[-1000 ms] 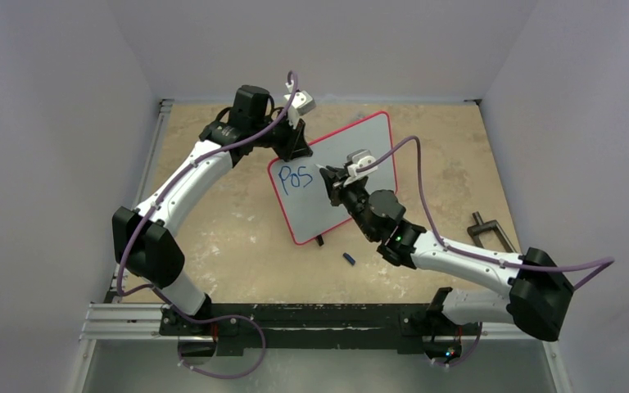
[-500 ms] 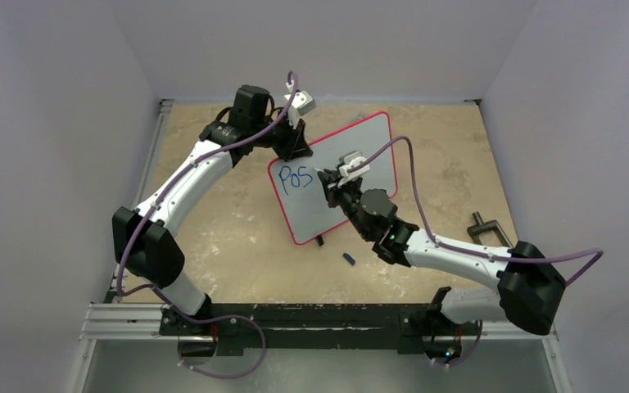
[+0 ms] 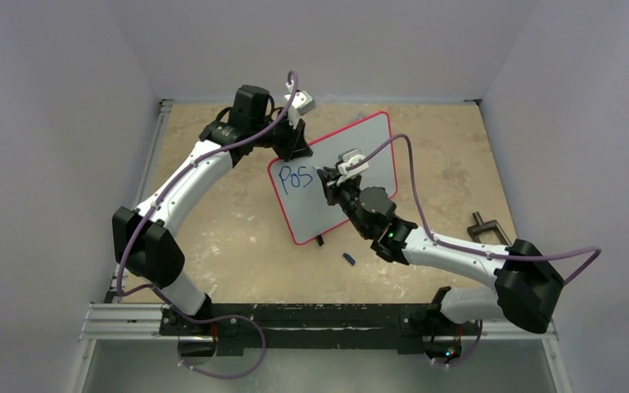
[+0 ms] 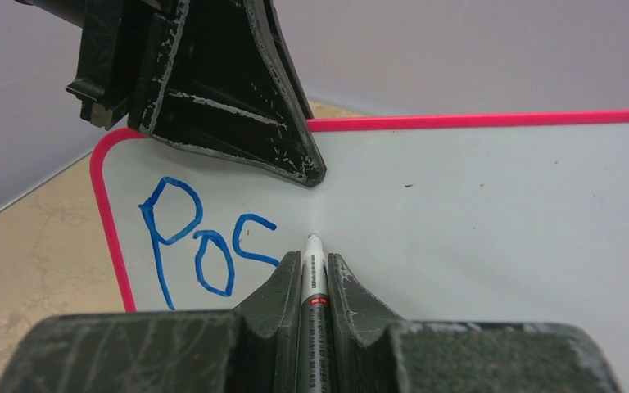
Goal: Write a sentence on the whiteboard
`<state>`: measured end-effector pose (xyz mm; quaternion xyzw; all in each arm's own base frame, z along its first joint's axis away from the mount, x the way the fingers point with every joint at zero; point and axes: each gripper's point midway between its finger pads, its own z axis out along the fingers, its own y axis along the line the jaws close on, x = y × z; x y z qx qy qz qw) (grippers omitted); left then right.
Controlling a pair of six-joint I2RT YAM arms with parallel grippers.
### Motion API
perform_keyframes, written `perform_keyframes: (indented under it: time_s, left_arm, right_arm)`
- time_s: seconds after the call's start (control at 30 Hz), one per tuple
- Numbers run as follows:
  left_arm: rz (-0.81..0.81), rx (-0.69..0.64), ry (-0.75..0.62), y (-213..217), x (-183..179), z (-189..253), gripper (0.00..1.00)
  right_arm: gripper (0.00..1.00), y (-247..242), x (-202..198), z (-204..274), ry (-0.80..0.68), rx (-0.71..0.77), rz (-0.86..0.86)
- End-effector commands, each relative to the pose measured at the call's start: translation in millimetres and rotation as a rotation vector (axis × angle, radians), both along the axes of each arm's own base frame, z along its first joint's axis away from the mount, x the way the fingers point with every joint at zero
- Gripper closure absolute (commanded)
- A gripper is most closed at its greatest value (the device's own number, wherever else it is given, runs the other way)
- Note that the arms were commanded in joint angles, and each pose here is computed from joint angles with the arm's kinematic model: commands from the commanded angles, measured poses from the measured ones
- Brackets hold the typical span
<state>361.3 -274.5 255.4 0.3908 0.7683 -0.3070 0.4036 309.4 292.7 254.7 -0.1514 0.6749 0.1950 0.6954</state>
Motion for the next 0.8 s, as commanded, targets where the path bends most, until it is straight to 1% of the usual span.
perform_keyframes:
  time_s: [0.0, 0.77]
  left_arm:
    - [0.020, 0.175, 0.044, 19.1, -4.5, -43.2, 1.00]
    - [0.016, 0.172, 0.048, 17.7, -5.2, -43.5, 1.00]
  right_arm:
    - [1.00, 3.9, 5.2, 31.5, -0.059, 0.059, -0.003]
    - [1.00, -1.5, -4.5, -12.6, 0.035, 0.022, 0.014]
